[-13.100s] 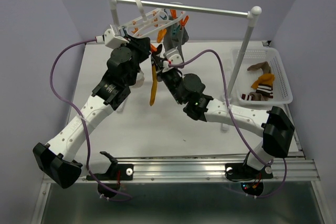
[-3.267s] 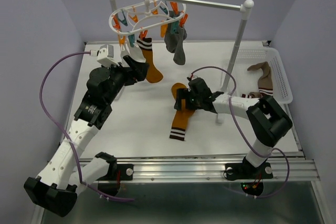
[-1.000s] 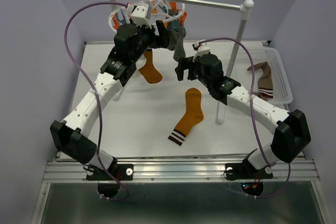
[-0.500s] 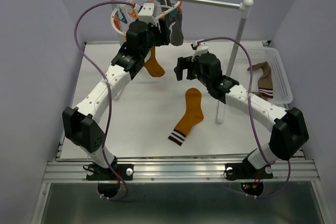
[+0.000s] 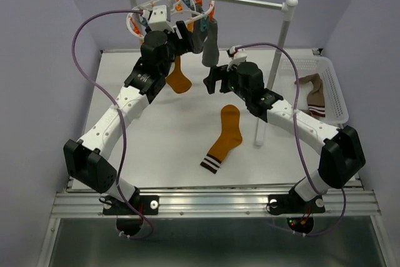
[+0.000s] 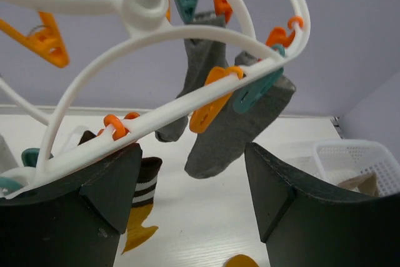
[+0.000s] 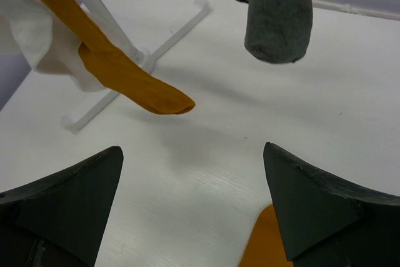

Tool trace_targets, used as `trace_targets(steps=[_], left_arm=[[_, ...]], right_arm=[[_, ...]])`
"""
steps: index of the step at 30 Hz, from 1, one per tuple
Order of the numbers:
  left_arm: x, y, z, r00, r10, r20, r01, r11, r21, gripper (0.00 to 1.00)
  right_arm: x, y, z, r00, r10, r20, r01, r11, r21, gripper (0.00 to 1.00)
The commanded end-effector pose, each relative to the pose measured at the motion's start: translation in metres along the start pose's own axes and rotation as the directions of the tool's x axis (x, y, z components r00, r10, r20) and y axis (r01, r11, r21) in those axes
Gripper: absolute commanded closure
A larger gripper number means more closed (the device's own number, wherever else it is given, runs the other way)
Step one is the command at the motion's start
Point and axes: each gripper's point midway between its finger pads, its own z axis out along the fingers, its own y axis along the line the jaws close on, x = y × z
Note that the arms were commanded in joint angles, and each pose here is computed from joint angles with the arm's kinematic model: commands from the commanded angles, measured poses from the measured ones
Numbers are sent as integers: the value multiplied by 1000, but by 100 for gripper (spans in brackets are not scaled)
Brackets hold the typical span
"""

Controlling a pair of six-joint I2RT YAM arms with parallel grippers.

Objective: Clip the socks to the hanger

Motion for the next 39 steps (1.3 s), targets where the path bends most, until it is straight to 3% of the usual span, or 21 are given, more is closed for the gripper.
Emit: trace_targets(steps=[1, 6, 12, 16, 21, 25, 30, 39], left_arm=[[-68, 14, -30, 980, -52, 192, 69, 994, -81, 21], [-72, 4, -42, 982, -59, 181, 62, 998, -11, 20], [-77, -15, -67, 983, -62, 171, 41, 992, 122, 14], [-81, -19, -85, 982, -67, 178, 37, 986, 164, 3], [-82, -17, -99, 980, -75, 184, 41, 983, 180, 1], [-81, -12, -108, 979, -77, 190, 45, 985, 169, 1], [-84, -6, -116, 975, -86, 206, 56, 987, 151, 1], [-83, -5, -117, 974, -93, 207, 62, 987, 151, 1]], right_arm=[[-62, 31, 9, 975, 120, 188, -93, 985, -147, 0], [-95, 47, 18, 906, 235, 351, -146, 954, -261, 2], [-108, 71, 38, 873, 310, 376, -150, 906, -396, 9], [-116, 93, 42, 866, 338, 369, -134, 867, -480, 11], [-124, 99, 45, 822, 324, 469, -102, 893, -437, 13], [-135, 75, 56, 754, 320, 573, -156, 935, -317, 16], [-148, 68, 60, 710, 236, 664, -123, 969, -212, 17], [-159, 59, 58, 666, 169, 726, -94, 985, -143, 22]])
